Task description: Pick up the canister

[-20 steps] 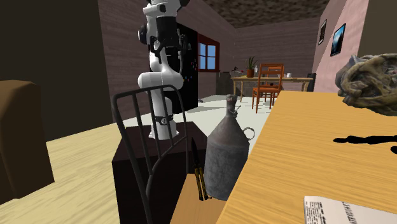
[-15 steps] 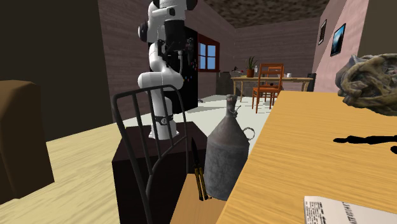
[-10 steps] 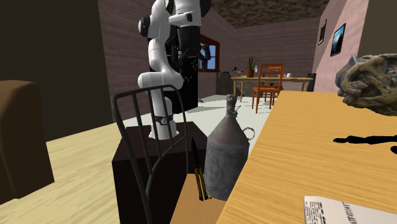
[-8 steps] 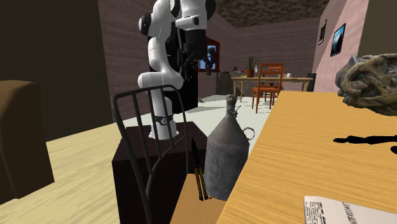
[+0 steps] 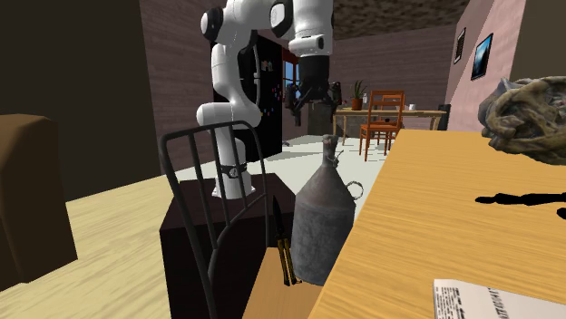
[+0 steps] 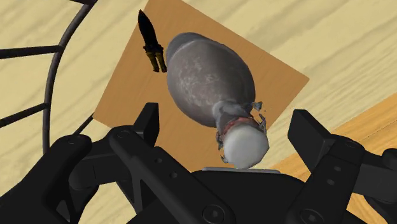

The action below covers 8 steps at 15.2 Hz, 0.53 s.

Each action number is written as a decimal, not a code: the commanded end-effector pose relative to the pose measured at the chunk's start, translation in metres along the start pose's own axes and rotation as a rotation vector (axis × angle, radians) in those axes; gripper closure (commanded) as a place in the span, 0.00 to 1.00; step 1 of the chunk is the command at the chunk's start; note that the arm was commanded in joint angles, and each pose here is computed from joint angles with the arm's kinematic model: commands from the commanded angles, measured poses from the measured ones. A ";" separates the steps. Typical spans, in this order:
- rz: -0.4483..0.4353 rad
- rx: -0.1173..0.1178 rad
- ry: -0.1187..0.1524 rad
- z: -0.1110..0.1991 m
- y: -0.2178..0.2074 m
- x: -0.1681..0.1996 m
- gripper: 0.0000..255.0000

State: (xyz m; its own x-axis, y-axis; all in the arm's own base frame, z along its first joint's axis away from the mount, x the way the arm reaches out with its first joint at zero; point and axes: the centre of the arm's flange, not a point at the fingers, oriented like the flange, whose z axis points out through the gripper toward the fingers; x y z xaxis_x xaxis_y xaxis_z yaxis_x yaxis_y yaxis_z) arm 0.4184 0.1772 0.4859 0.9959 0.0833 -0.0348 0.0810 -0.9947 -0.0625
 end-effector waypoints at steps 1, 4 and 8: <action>-0.003 -0.006 0.012 0.011 -0.020 0.016 0.00; -0.005 -0.010 0.017 0.022 -0.029 0.026 0.00; -0.005 -0.010 0.017 0.043 -0.027 0.026 0.00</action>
State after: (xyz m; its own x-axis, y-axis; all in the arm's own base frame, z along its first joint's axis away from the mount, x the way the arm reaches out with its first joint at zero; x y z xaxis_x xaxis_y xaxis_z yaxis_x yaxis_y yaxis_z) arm 0.4415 0.2086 0.4488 0.9960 0.0873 -0.0178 0.0862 -0.9949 -0.0521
